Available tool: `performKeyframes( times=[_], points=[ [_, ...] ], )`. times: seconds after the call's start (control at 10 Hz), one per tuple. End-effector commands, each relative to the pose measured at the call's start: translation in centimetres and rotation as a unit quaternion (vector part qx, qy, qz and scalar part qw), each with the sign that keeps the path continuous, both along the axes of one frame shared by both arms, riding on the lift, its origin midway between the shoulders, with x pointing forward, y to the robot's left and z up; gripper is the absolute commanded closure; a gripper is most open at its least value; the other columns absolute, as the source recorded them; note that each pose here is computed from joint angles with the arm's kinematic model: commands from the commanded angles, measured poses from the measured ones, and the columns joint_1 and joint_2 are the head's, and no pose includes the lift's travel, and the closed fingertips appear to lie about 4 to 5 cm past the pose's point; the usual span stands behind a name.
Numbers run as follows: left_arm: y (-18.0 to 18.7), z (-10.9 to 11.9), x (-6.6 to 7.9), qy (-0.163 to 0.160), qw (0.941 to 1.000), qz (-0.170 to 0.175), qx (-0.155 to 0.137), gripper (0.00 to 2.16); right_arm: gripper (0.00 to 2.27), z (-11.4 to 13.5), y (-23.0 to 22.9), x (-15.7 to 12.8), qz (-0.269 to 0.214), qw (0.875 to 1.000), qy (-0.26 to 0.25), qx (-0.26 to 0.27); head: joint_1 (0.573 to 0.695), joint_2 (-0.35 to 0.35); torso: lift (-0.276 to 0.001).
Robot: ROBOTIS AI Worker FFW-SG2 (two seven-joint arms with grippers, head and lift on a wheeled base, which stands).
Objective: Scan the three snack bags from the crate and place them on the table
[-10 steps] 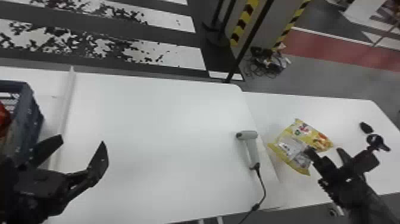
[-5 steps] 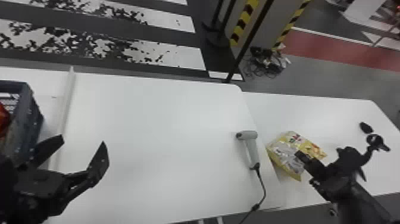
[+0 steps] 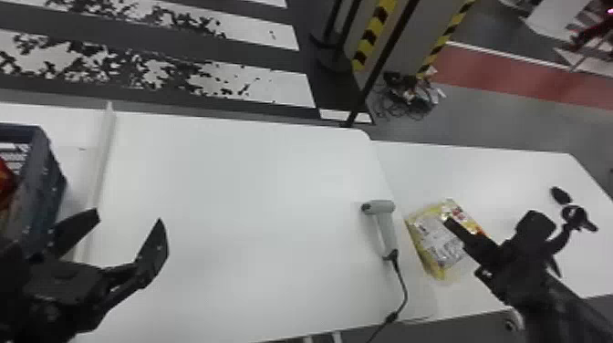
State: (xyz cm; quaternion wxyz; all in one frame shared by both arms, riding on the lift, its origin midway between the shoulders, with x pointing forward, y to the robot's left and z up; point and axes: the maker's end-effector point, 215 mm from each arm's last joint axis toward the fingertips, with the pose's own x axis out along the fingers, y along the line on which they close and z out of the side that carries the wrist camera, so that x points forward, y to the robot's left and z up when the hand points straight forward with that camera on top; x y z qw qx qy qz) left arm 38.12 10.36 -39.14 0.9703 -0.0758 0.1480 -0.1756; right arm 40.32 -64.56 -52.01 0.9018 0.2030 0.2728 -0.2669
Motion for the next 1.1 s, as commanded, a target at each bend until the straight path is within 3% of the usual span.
performKeyframes(
  times=[0.0,0.3,0.6,1.0],
  points=[
    [-0.2,-0.1,0.0,0.000,1.0000,-0.002,0.002,0.03,0.06,3.1,2.6,1.0,0.038,0.999,-0.013,-0.021,0.695,-0.350,-0.062],
    [-0.2,0.1,0.2,-0.002,1.0000,-0.001,0.001,0.03,0.06,10.2,10.4,3.0,0.120,0.989,-0.061,-0.059,0.695,-0.350,-0.062],
    [-0.4,0.0,0.2,-0.001,1.0000,0.001,0.003,0.03,0.05,11.7,19.8,3.7,0.190,0.979,-0.067,-0.043,0.695,-0.350,-0.062],
    [-0.6,-0.4,0.0,0.001,0.9999,0.000,0.016,0.03,0.07,10.3,32.2,2.5,0.273,0.959,-0.074,-0.024,0.695,-0.350,-0.062]
  ],
)
